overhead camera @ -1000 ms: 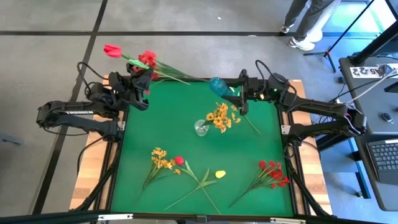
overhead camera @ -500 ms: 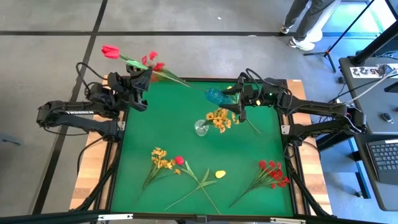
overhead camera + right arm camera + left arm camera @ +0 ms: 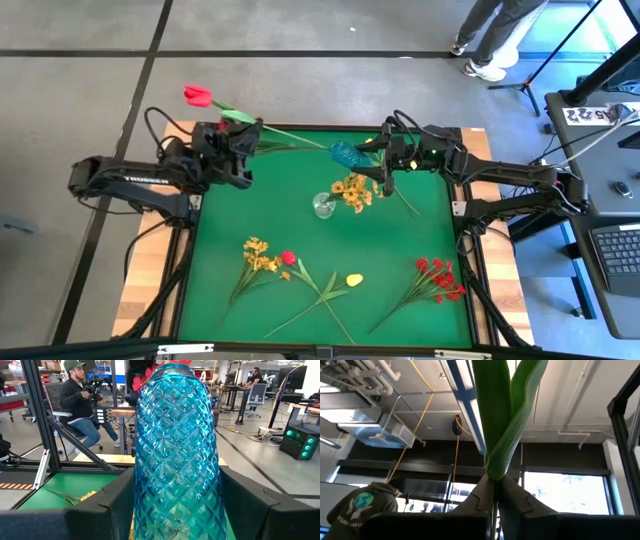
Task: Sort flowers into vase by color
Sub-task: Put the top red flower into the blue vase
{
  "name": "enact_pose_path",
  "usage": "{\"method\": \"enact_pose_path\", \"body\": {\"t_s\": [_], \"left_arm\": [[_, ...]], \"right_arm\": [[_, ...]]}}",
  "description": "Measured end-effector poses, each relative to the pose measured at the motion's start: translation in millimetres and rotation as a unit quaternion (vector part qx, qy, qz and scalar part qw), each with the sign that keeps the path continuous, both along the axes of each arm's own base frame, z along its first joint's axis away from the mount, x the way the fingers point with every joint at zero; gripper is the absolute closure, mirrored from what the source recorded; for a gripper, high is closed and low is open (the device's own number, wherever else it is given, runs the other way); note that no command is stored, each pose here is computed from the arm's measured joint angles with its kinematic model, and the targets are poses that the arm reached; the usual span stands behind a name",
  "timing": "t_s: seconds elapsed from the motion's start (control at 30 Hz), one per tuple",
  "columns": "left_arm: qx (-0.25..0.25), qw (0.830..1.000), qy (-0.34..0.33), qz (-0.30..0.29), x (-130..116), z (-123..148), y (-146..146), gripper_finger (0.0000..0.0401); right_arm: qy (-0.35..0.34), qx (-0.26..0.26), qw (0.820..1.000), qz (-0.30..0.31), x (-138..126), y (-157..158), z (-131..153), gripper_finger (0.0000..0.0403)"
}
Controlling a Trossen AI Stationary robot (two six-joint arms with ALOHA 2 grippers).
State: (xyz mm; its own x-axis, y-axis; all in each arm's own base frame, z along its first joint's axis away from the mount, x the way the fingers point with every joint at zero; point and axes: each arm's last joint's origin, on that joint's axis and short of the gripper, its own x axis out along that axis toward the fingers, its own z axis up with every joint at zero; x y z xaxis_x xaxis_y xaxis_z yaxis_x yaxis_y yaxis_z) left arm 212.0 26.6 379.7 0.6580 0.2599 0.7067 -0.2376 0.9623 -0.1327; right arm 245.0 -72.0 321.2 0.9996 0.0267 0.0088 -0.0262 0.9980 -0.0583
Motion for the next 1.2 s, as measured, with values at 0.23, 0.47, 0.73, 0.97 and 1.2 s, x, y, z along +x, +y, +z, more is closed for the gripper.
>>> {"method": "enact_pose_path", "body": {"t_s": [0.23,0.47,0.73,0.97,1.2], "left_arm": [[0.000,1.000,-0.002,-0.002,12.4,-8.1,1.1,0.0394],[-0.001,1.000,0.014,-0.011,33.9,-11.9,2.9,0.0394],[-0.006,0.999,0.046,-0.024,60.9,-20.6,5.1,0.0394],[0.004,0.996,0.087,-0.021,68.6,-28.8,0.3,0.0380],[0.035,0.992,0.120,-0.011,72.1,-32.6,-11.9,0.0325]], "right_arm": [[-0.001,0.000,1.000,0.000,0.0,-0.1,0.2,0.0162],[-0.001,0.000,1.000,-0.001,-0.1,-0.2,0.3,0.0162],[-0.001,0.000,1.000,0.000,-0.1,-0.2,0.3,0.0162],[-0.002,0.001,1.000,-0.002,-0.2,-0.6,0.3,0.0162],[-0.004,0.003,1.000,-0.014,-0.2,-1.4,0.8,0.0162]]}}
